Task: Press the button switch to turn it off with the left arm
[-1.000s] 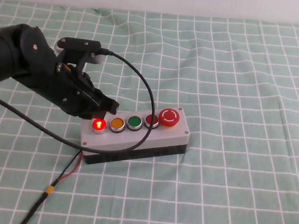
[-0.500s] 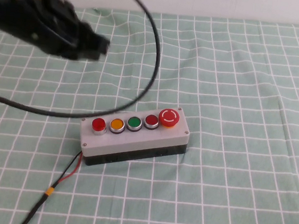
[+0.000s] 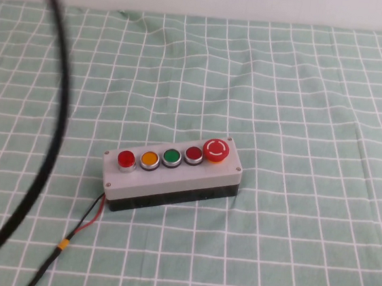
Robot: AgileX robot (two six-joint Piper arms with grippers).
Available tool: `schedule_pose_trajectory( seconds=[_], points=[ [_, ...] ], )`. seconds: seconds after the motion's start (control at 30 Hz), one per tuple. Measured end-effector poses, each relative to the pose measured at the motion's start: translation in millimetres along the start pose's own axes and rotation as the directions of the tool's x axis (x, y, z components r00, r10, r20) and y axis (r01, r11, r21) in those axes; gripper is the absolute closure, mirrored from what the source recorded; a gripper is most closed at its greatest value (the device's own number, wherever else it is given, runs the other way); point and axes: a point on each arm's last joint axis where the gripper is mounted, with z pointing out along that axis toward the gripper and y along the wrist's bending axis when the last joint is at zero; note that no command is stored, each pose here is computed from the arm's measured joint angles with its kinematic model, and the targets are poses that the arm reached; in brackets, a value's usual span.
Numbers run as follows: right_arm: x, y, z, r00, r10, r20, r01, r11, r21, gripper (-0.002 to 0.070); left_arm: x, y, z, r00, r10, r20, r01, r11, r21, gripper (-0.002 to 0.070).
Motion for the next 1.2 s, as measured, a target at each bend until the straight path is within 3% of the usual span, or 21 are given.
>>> schedule_pose_trajectory(
  seconds=[0.23, 0.63, 1.2],
  points=[
    [0, 0, 0, 1.000, 0.000, 0.000, 0.000, 1.000, 0.000, 0.0694, 50, -7.5, -59, 0.999, -0.034, 0.012, 0.035, 0.996, -0.080, 0.0677],
    [0, 0, 0, 1.000, 0.000, 0.000, 0.000, 1.000, 0.000, 0.0694, 147, -24.0, -108, 0.993, -0.035, 0.111, 0.045, 0.995, -0.084, 0.0677],
    [0, 0, 0, 1.000, 0.000, 0.000, 0.000, 1.000, 0.000, 0.0694, 165, -26.0, -108, 0.997, -0.066, 0.035, 0.069, 0.995, -0.078, 0.0677]
  ],
)
